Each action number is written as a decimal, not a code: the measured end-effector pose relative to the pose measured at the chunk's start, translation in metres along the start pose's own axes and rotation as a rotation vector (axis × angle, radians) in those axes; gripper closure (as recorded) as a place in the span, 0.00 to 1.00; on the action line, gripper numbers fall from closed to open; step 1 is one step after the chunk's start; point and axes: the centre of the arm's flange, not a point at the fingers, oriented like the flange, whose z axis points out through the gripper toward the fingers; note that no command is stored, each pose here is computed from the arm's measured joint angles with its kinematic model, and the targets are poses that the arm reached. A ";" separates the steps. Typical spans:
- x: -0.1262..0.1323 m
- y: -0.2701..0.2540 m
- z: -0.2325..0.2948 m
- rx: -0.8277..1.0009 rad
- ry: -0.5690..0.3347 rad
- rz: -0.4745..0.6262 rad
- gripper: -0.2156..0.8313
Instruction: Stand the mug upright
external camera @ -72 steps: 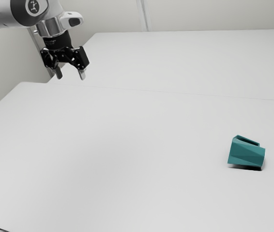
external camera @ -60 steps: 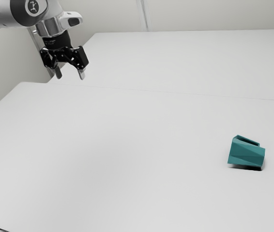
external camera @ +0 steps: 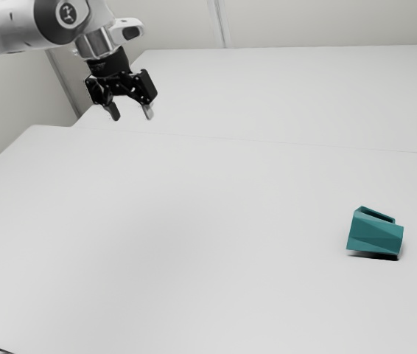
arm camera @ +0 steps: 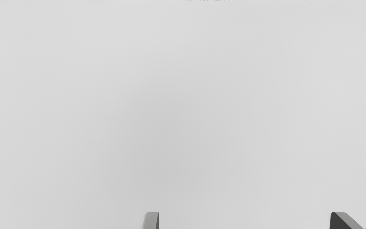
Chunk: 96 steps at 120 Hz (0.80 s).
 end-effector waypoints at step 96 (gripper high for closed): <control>0.035 0.119 0.151 -0.517 0.062 0.178 0.23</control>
